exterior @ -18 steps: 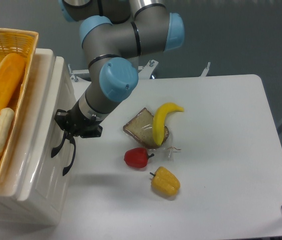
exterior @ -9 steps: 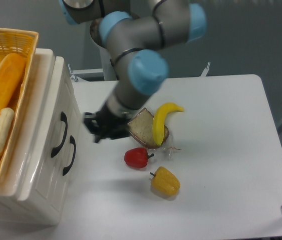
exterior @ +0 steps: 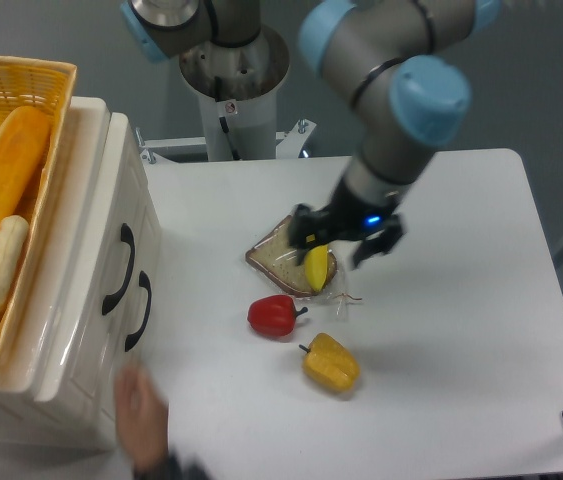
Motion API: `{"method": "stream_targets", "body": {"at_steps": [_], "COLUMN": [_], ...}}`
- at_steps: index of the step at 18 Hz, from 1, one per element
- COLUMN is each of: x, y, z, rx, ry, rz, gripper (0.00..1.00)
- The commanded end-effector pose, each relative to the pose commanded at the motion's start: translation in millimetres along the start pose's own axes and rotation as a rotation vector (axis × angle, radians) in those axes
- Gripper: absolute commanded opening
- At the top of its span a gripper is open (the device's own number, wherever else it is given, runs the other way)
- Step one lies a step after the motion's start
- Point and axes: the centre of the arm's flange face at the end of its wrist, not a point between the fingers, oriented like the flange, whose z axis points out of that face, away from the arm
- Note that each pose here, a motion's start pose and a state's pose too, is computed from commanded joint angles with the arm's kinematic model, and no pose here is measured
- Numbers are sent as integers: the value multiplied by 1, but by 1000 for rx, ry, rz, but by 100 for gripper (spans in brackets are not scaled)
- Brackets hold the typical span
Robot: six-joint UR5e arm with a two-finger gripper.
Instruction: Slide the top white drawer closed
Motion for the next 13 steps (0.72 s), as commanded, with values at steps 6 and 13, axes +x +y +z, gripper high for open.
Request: {"method": "stream_targets", "body": {"at_steps": [6, 13], "x": [-112, -206], "y": [13, 51], "z": [28, 80], "rx": [-1, -112], "ry": [-133, -133], "rz": [105, 269], "gripper": [100, 100]}}
